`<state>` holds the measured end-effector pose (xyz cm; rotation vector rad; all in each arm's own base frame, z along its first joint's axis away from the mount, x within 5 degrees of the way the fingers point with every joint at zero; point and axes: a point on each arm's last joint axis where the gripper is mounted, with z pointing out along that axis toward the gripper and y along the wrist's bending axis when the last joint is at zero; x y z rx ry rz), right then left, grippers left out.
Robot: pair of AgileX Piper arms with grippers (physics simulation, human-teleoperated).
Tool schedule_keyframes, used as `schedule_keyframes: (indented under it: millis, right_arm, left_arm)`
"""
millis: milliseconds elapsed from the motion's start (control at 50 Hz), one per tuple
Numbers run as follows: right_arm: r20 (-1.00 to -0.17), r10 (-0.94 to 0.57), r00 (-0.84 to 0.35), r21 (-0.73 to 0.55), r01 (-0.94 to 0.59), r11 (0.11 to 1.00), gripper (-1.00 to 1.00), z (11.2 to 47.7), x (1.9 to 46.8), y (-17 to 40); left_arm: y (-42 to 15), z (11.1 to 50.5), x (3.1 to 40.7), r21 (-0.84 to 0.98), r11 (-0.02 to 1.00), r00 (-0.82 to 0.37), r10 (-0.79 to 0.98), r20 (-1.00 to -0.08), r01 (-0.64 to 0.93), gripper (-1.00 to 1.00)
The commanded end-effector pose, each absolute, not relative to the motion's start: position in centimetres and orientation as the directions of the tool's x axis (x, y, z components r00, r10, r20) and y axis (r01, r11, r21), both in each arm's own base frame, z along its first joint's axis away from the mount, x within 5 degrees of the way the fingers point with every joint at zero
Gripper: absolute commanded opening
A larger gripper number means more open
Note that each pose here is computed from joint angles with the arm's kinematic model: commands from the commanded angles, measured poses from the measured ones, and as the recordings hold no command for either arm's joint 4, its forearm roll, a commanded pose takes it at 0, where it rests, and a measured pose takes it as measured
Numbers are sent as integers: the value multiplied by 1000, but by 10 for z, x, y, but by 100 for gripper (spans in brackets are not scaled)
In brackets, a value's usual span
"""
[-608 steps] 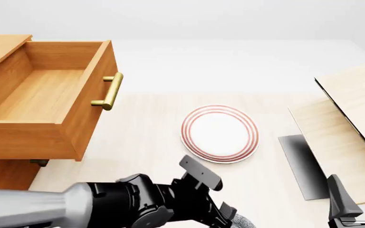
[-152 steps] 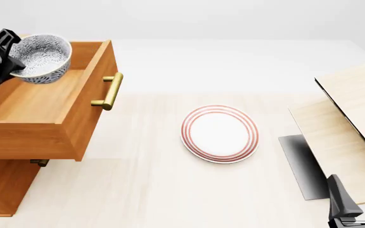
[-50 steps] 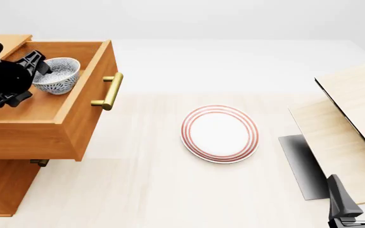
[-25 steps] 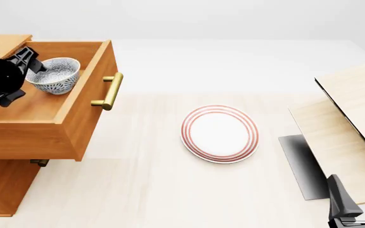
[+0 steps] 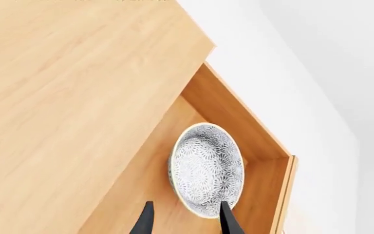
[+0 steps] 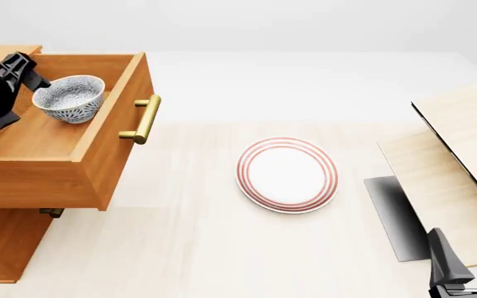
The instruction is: Open the top drawer of the cabinet and put the bowl in it.
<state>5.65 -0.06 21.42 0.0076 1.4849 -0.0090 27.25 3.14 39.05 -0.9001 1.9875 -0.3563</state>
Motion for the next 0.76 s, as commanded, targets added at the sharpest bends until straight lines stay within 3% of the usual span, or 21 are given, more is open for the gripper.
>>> schedule_keyframes:
  millis: [20,420,760]
  right_arm:
    - [-996,-2,86,-1,11,1000,100,214,57,-1]
    - [-996,-2,86,-1,11,1000,100,214,57,-1]
    - [-996,-1,86,0,11,1000,100,214,57,-1]
  left_arm:
    - [27,405,256,-553,710,-337,-699,-631,-436,100]
    - [24,434,218,-544,731,-329,-676,-659,-413,100]
    - [22,424,192,-536,734,-336,-672,-660,-417,100]
